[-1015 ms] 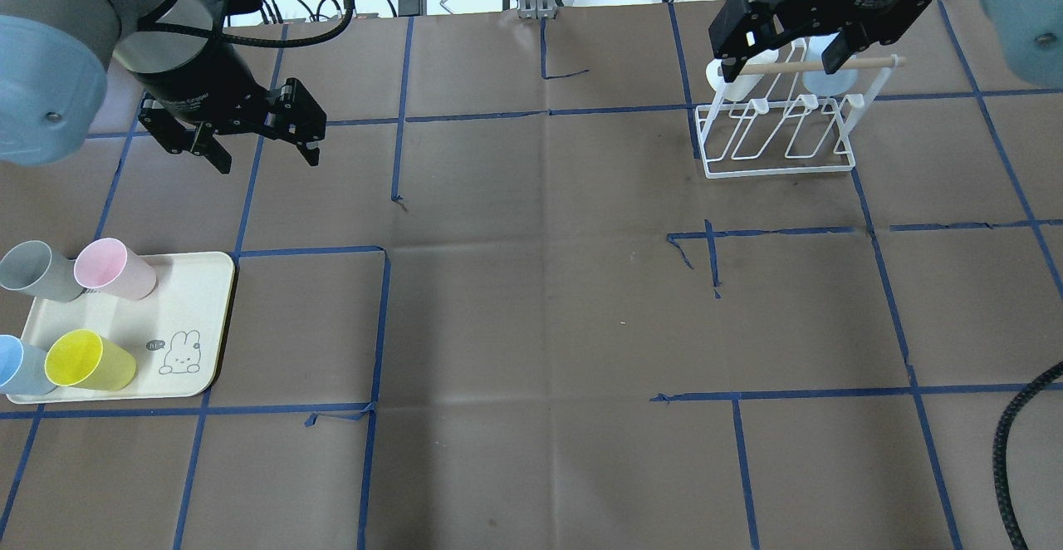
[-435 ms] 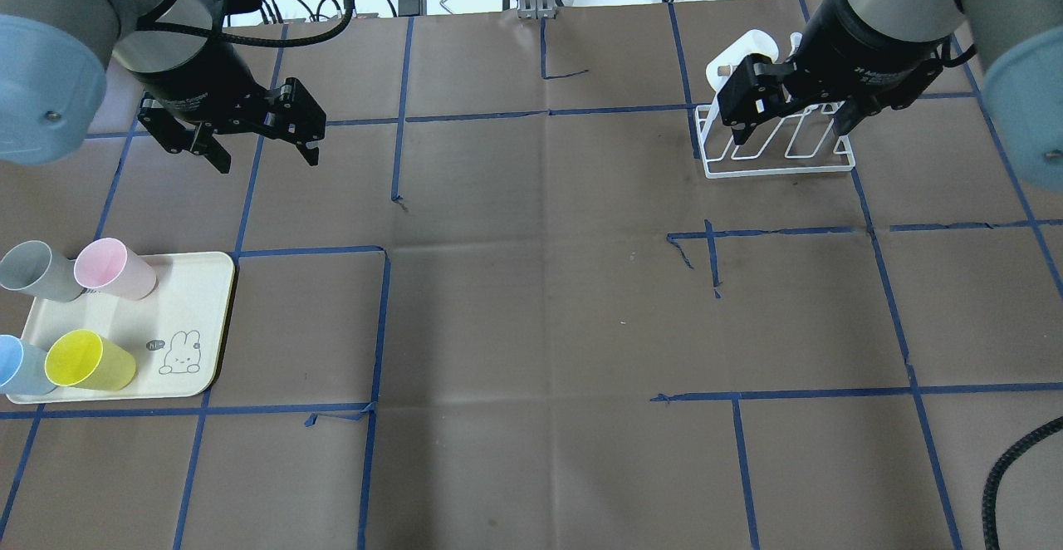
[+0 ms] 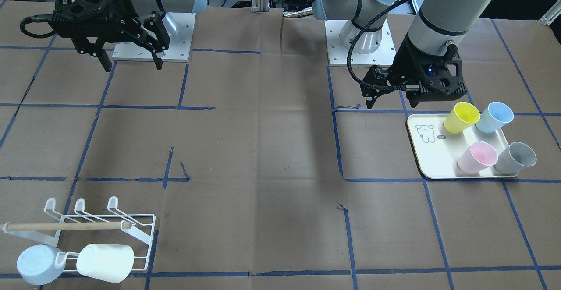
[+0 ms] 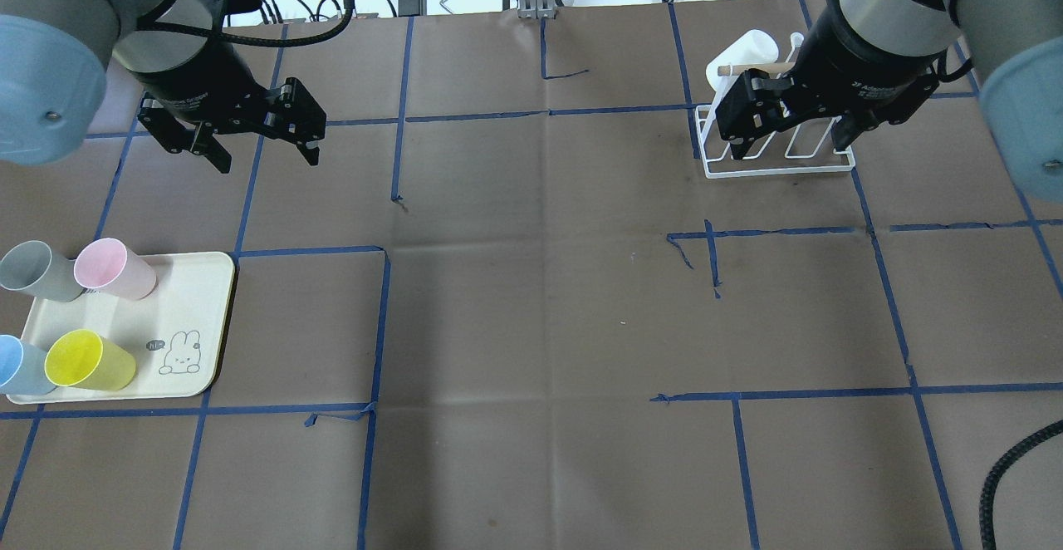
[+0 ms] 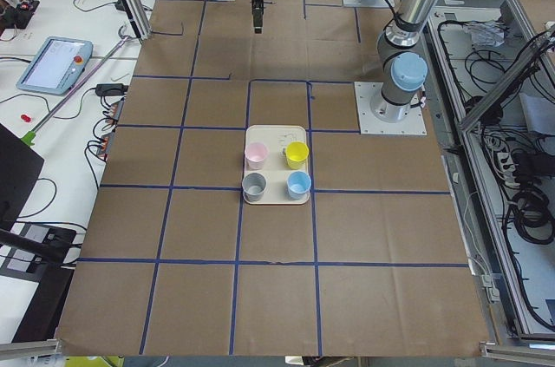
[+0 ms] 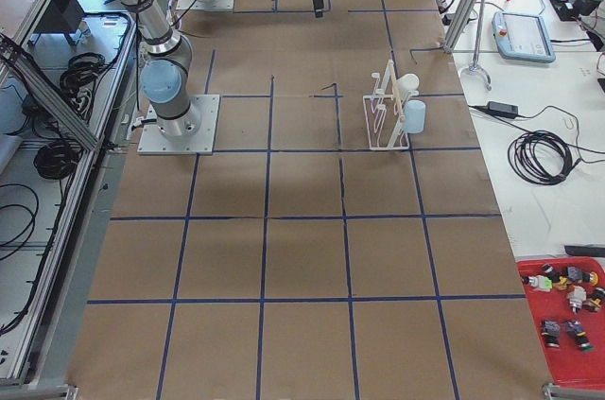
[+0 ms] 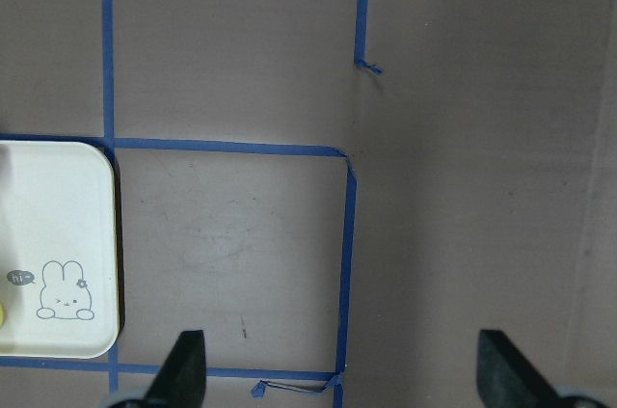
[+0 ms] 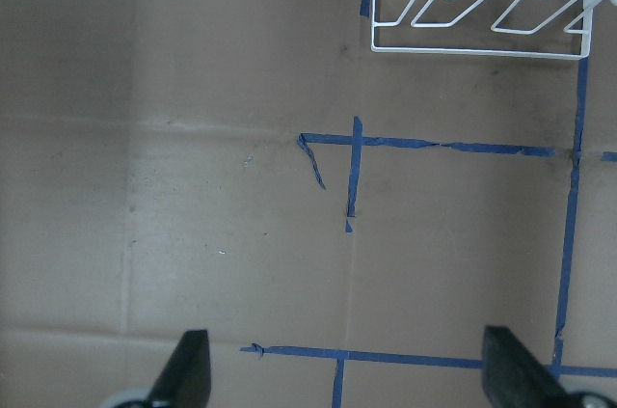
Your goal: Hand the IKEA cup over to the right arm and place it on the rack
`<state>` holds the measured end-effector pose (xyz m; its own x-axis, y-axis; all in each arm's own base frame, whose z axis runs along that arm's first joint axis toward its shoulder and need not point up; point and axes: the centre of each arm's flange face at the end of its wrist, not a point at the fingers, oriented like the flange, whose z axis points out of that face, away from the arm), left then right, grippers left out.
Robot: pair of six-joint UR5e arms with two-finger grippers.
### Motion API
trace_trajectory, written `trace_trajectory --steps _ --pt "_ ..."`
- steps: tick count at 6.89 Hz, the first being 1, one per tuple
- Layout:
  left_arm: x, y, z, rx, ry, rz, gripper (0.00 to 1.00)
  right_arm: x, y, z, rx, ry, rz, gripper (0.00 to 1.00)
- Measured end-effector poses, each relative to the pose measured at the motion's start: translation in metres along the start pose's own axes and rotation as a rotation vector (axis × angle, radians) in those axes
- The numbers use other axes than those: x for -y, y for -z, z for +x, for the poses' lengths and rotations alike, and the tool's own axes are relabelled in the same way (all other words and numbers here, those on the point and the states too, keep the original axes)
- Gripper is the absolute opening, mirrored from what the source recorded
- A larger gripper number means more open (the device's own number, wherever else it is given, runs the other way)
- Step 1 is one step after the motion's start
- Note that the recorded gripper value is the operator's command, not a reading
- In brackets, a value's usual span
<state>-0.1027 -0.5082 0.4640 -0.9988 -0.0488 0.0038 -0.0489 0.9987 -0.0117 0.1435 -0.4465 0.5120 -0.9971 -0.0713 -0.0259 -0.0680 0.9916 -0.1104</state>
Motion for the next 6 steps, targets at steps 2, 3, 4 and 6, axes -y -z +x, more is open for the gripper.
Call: trace_trajectory --steps 2,3,4,6 --pt "0.0 0.0 0.0 0.0 0.0 0.0 0.99 -0.0002 -0.0033 -0.0002 0.002 -0.001 -0.026 1.0" --pt "0.0 0.0 0.0 0.0 0.0 0.0 0.99 0.0002 -0.0041 -0.0004 0.003 -0.001 -0.029 1.0" --pt "0.0 0.0 0.0 0.0 0.0 0.0 0.99 0.0003 -0.0046 -0.0002 0.003 -0.002 -0.031 1.0" --pt "0.0 0.0 -0.0001 0.001 0.0 0.0 0.99 0.0007 -0.006 0.0 0.004 -0.003 -0.033 1.0"
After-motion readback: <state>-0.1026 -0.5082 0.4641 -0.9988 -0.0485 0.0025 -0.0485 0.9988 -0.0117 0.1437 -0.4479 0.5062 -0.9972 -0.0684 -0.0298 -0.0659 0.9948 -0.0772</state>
